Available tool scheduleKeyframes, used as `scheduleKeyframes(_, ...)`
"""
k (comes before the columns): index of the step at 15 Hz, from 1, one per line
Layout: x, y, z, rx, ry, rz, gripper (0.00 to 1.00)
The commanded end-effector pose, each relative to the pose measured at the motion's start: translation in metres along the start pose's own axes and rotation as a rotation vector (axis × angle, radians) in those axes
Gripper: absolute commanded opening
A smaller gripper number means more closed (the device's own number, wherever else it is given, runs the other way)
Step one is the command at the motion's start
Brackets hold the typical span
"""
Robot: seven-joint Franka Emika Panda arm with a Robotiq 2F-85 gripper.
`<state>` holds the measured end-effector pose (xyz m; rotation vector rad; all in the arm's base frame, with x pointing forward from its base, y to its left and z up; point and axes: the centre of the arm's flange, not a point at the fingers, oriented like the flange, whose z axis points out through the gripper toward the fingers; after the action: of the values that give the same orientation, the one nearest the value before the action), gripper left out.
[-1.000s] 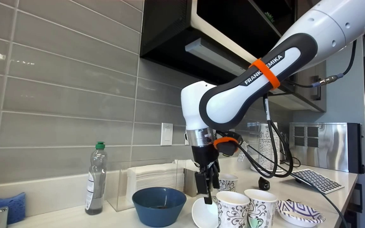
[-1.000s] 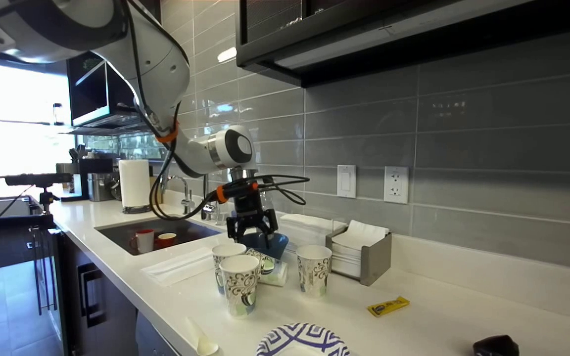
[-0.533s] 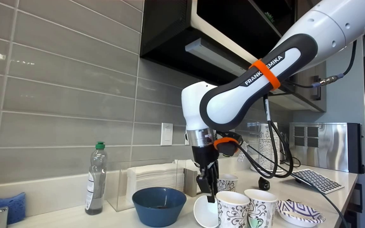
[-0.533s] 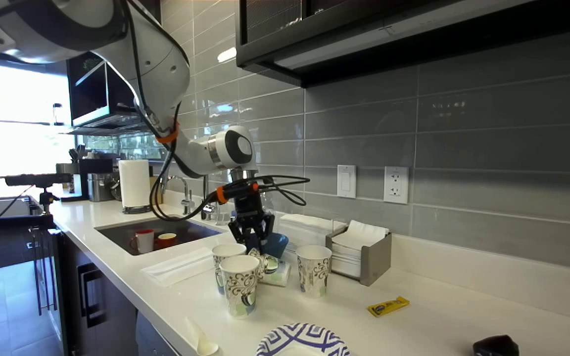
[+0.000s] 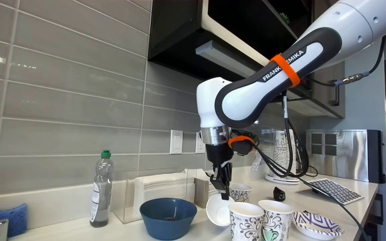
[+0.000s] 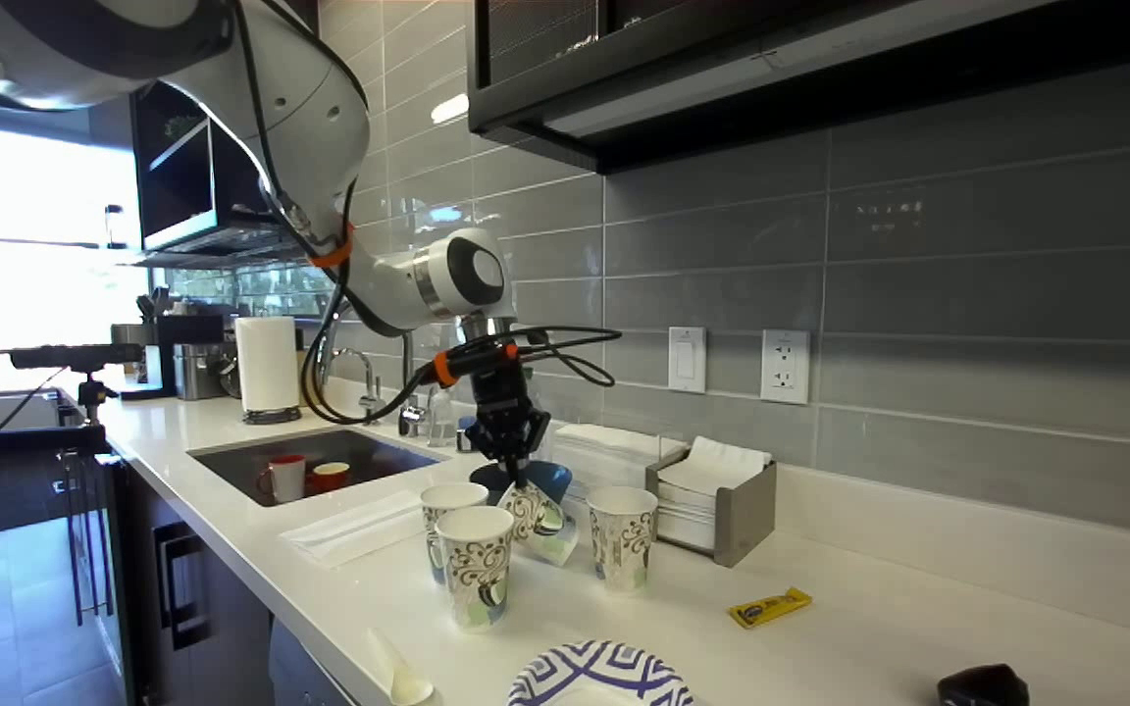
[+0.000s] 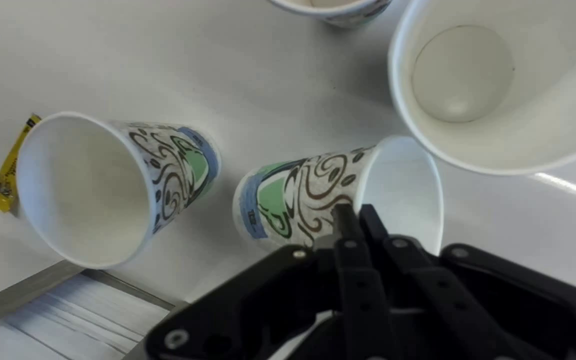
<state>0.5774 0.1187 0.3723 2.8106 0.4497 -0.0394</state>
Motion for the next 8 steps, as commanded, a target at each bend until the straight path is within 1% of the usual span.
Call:
scheduleKeyframes(1, -0.014, 0.021, -0.013, 0.031, 0.033, 0.051, 0.0)
scheduleKeyframes(4, -0.018, 0.039, -0.017, 0.082, 0.042, 0.12, 0.01)
scheduleKeyframes(8, -0.017, 0.058, -0.015, 0.21, 0.066, 0.228, 0.01)
